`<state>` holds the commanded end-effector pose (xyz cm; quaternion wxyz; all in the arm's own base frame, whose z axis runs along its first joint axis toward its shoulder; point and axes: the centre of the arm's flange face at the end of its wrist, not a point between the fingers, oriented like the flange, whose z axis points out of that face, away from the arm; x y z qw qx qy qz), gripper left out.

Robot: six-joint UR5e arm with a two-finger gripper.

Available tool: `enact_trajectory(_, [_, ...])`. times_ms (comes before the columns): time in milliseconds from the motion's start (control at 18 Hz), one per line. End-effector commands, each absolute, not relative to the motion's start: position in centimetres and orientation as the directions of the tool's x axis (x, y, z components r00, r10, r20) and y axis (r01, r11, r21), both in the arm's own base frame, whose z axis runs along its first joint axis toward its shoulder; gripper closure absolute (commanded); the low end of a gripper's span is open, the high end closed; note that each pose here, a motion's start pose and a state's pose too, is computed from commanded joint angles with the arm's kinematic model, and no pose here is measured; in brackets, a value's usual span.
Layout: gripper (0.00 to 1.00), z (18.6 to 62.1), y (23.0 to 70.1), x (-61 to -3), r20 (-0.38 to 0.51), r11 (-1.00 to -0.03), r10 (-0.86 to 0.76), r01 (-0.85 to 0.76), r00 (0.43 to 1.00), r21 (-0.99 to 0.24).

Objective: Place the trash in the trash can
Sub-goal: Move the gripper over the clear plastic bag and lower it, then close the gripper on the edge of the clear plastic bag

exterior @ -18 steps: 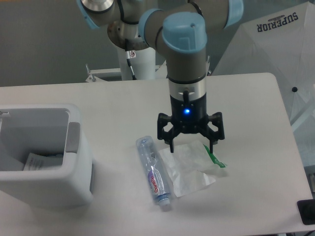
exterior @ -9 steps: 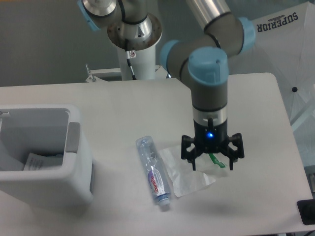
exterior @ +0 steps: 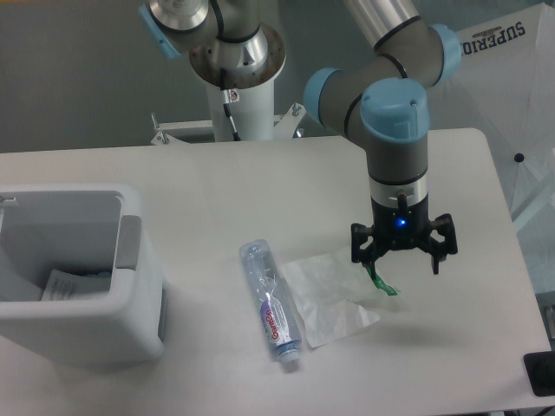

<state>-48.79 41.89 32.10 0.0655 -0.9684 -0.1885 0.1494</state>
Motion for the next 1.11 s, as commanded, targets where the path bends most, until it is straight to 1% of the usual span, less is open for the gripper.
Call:
enact_trajectory(167, [0.00,29.9,42.1,-49.6,-0.240,-0.921,0.384,0.354,0.891,-0.161])
enact_trajectory(333, [0.00,28.0,42.4,-49.9,-0.212,-0.904,0.425,0.402,0.880,-0.142])
enact_trajectory(500, [0.00,26.6,42.2,-50.1,-0.175,-0.824,0.566,0.545,0.806,-0.155])
enact_trajectory(611, [0.00,25.5,42.3,-50.2,-0.150,-0.758,0.652,0.633,0.743,-0.158])
enact_trajectory(667, [0.00,25.4,42.3,-50.2,-0.137,-0.714,0.700,0.680,0.701,-0.167])
enact_trajectory(722, [0.00,25.4,42.4,-50.2,-0.122,-0.654,0.756,0.735,0.643,-0.179])
enact_trajectory(778, [0.00,25.4,42.5,-50.4,-0.105,-0.576,0.817,0.795,0.567,-0.192])
enact_trajectory(833, [0.00,25.1,42.5,-50.4,-0.091,-0.517,0.856,0.834,0.509,-0.194])
enact_trajectory(944, [0.00,24.8,42.6,-50.3,-0.074,-0.429,0.903,0.880,0.423,-0.204])
enact_trajectory(1000, [0.00,24.8,42.7,-50.6,-0.062,-0.365,0.931,0.906,0.361,-0.214])
enact_trajectory(1111, [0.00,25.0,43.2,-51.7,-0.033,-0.214,0.977,0.948,0.213,-0.236])
